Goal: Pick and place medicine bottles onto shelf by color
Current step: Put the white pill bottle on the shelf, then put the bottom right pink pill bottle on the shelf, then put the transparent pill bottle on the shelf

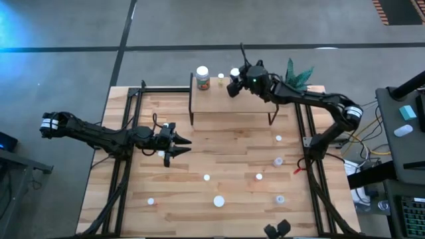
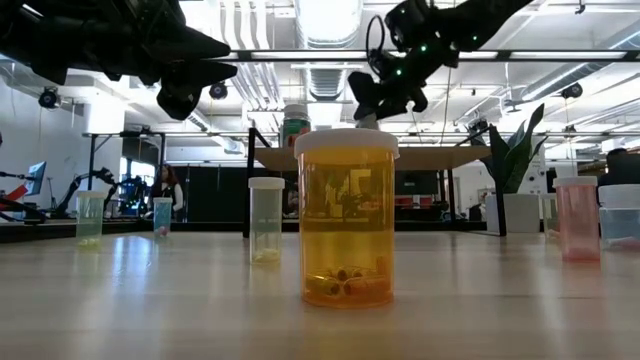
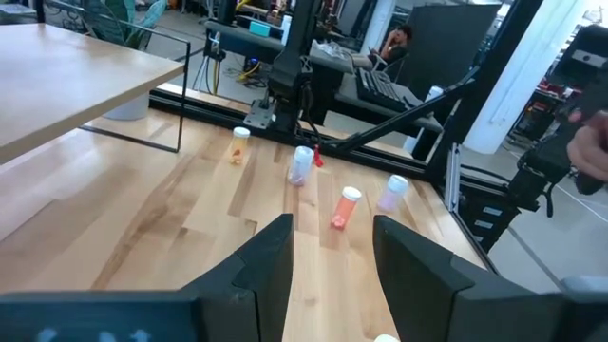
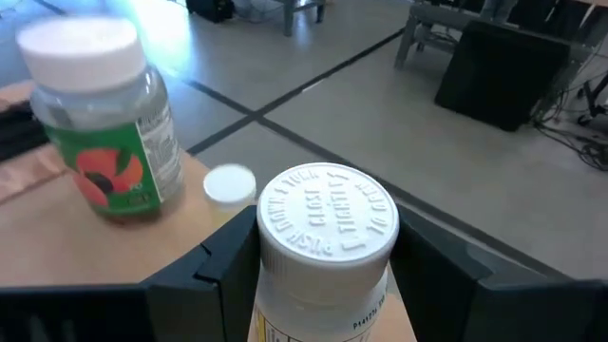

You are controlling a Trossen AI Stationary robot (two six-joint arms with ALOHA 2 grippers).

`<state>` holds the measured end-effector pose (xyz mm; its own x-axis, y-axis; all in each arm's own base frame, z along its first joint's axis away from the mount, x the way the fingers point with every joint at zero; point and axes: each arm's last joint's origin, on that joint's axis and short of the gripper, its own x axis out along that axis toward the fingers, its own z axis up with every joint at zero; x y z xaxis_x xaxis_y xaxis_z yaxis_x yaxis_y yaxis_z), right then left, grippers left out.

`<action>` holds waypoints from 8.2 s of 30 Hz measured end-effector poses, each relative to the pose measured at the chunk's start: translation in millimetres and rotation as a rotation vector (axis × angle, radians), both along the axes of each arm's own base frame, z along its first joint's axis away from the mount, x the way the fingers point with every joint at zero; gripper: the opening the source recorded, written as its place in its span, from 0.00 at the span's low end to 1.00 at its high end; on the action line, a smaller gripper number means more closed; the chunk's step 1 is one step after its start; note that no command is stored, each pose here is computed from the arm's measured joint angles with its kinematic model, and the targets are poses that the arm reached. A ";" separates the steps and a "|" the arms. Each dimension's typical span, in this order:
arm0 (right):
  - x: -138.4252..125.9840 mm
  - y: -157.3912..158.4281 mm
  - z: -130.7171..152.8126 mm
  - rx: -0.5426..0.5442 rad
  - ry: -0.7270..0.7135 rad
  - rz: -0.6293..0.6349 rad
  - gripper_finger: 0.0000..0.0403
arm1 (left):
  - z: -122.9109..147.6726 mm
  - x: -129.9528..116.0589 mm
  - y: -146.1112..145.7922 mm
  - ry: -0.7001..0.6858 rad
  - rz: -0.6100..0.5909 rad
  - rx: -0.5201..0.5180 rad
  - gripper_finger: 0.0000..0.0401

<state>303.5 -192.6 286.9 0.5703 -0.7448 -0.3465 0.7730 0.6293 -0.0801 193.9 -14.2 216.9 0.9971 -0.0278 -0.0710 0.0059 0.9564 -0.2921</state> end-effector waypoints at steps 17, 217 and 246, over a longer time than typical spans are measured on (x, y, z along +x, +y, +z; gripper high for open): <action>3.4 -4.5 -4.0 -0.012 0.049 -0.003 0.59 | 0.5 0.0 0.0 -0.005 0.000 -0.005 0.32; -27.4 -49.2 40.4 0.425 0.619 0.102 0.47 | -5.8 11.3 -1.0 0.013 -0.005 0.095 0.03; -61.1 92.0 75.4 0.185 0.411 0.399 0.11 | -4.7 11.1 -7.8 -0.010 -0.172 0.099 0.03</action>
